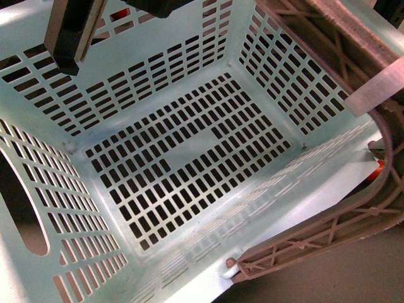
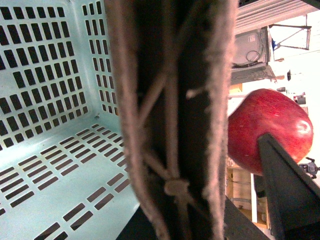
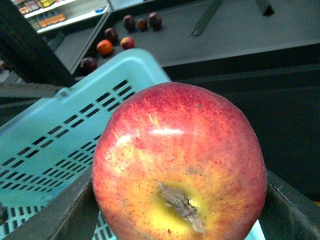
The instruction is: Pick apple with right arm and hold basket with left
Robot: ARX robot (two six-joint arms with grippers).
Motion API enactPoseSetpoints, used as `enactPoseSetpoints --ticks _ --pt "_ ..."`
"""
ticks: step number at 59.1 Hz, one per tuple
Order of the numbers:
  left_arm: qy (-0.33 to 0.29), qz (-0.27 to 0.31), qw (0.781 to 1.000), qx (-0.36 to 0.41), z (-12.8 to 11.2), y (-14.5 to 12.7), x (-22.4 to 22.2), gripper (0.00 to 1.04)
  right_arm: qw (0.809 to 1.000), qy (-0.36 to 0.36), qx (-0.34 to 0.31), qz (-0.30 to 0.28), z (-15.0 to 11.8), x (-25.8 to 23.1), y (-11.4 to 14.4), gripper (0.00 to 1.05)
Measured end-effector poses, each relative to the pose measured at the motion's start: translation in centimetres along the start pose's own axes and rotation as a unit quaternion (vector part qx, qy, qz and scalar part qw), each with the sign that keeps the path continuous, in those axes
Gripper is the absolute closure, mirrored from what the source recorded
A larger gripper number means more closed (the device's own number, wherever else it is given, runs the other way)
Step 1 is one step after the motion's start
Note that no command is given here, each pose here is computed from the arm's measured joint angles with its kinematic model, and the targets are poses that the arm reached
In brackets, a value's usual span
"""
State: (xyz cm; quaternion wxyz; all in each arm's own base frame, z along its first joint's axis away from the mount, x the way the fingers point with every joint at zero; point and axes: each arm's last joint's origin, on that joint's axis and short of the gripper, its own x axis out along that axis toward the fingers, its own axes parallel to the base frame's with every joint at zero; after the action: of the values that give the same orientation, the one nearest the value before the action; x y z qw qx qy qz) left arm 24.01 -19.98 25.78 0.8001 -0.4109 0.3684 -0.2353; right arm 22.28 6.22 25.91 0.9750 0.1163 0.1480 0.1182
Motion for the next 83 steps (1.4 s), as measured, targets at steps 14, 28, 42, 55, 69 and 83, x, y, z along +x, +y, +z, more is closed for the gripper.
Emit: enactPoseSetpoints --ticks 14,28,42,55,69,83 --pt "-0.001 0.000 1.000 0.000 0.0 0.0 0.0 0.98 0.997 0.067 -0.001 0.026 -3.3 1.6 3.0 0.29" --pt "-0.001 0.000 1.000 0.002 0.0 0.0 0.0 0.98 0.998 0.058 0.009 0.000 -3.7 1.6 3.1 0.09" --pt "-0.001 0.004 1.000 0.001 0.0 0.1 0.1 0.98 0.991 -0.029 0.025 -0.131 -1.8 -1.8 -0.7 0.09" --pt "0.001 0.002 1.000 0.001 -0.1 0.1 0.1 0.98 0.973 -0.057 0.038 -0.221 -1.7 -4.3 -3.2 0.09" --pt "0.001 0.003 1.000 0.000 -0.1 0.1 0.1 0.98 0.983 -0.085 0.009 -0.160 -2.1 -4.2 -3.4 0.17" --pt "0.001 0.002 1.000 0.000 -0.1 0.1 0.1 0.98 0.977 -0.144 -0.104 -0.115 -5.9 -6.1 -4.8 0.69"
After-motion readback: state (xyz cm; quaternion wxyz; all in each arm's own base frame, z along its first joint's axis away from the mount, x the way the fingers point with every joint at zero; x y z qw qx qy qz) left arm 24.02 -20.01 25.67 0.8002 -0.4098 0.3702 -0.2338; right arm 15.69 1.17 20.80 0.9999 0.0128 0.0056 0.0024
